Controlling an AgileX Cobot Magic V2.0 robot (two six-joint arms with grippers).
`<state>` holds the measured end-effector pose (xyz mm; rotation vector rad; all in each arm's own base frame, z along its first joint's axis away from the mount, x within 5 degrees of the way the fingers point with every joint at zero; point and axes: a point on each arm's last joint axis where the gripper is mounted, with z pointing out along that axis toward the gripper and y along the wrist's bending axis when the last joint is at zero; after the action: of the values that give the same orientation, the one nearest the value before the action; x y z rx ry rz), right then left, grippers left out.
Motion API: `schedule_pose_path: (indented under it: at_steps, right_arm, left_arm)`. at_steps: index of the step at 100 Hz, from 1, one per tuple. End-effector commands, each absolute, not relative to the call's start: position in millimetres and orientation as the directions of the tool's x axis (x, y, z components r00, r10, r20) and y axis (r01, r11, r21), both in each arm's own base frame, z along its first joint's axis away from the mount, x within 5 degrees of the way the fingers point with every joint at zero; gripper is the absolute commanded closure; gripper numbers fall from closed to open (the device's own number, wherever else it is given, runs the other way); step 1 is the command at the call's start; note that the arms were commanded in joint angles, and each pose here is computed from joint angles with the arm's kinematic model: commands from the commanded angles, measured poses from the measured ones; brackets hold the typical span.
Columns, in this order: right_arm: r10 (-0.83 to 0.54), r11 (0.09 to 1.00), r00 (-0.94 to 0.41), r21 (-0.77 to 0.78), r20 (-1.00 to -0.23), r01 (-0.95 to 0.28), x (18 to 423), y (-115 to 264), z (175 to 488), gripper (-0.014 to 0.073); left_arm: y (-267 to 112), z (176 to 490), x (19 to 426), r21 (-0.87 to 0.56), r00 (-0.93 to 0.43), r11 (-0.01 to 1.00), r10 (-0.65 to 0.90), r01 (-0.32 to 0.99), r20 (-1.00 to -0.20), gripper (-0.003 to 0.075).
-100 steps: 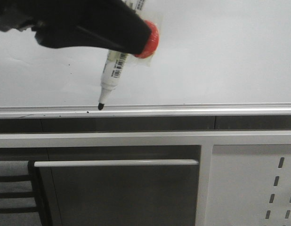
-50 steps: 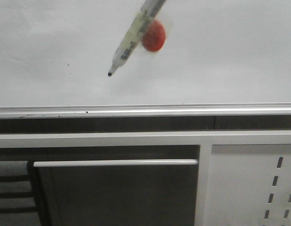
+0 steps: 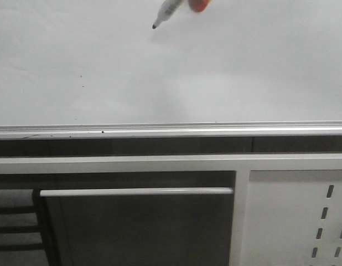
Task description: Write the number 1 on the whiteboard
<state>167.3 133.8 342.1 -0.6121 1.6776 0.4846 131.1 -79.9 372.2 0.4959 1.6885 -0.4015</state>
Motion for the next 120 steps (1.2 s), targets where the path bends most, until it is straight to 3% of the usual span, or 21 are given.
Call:
schedule_pose_path:
  at_steps: [1,44,58,80,91,109,120]
  right_arm:
    - [-0.091,0.813,-0.046,-0.047,-0.995,-0.581,177.3,133.2,354.2,0.0646]
    - [-0.198,0.796,-0.181,-0.050,-0.963,-0.603,201.1,154.1,316.6,0.0647]
    - [-0.254,0.711,-0.241,-0.012,-0.937,-0.703,183.3,155.5,332.1,0.0647]
    - [-0.311,0.599,-0.226,-0.006,-0.923,-0.801,172.7,162.8,377.5,0.0647]
    - [-0.367,0.540,-0.199,-0.034,-0.909,-0.841,176.5,171.2,402.6,0.0647]
    - [-0.451,0.454,-0.194,-0.037,-0.871,-0.890,188.0,187.8,428.2,0.0647]
    - [-0.475,0.416,-0.183,-0.036,-0.861,-0.909,192.0,194.1,442.1,0.0647]
  left_arm:
    - [-78.7,386.7,130.1,-0.012,-0.075,0.851,0.031,0.525,-0.997,0.0741]
    - [-78.6,386.7,130.2,-0.007,-0.072,0.851,0.036,0.525,-0.997,0.0741]
    - [-78.6,386.7,130.2,-0.009,-0.073,0.851,0.034,0.525,-0.997,0.0741]
    - [-79.1,386.0,129.8,-0.016,-0.083,0.849,0.033,0.529,-0.996,0.0736]
    - [-84.5,385.1,126.2,-0.007,-0.084,0.824,0.049,0.566,-0.995,0.0640]
    - [-103.8,381.5,110.3,0.087,-0.037,0.707,0.158,0.702,-0.987,0.0301]
    - [-115.0,376.9,103.3,0.134,-0.014,0.635,0.222,0.760,-0.975,0.0283]
